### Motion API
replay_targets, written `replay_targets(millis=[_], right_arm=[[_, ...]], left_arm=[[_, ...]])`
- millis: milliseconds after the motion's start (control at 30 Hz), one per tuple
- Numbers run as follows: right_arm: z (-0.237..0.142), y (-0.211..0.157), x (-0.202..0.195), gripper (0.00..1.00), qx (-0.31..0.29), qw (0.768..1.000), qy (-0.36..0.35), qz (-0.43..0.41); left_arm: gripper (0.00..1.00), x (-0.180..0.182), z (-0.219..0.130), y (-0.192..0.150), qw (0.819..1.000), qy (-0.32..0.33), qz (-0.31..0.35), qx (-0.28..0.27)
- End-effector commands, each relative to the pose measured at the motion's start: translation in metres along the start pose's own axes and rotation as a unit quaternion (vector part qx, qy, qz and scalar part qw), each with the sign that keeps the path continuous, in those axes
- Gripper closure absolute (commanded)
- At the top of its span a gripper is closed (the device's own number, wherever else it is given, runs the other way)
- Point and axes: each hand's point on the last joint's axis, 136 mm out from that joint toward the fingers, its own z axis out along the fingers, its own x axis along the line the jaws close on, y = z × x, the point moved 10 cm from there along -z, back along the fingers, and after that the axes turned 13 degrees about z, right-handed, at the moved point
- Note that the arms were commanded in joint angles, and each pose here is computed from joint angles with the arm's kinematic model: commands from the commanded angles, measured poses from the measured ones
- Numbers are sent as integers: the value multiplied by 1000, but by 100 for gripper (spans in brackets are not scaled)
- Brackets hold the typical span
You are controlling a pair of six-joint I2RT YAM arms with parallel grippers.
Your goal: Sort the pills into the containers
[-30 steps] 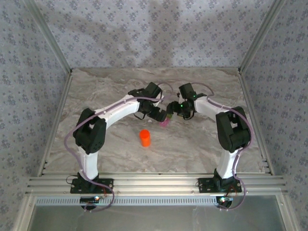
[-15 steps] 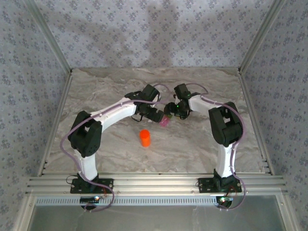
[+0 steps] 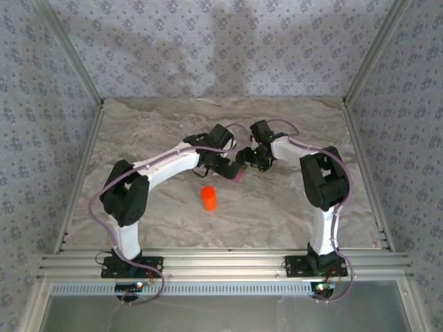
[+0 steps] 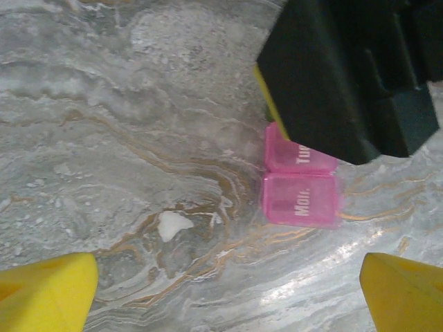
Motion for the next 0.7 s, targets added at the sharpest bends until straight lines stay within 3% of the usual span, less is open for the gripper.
replay_targets(millis=[0,667], right_arm=[[22,-15,-16,32,38,998,-40,7],[23,-16,-16,32,42,998,-34,11]], left_arm=[[3,-7,6,1,1000,-10,8,1],[3,-24,41,-11,1000,16,10,8]])
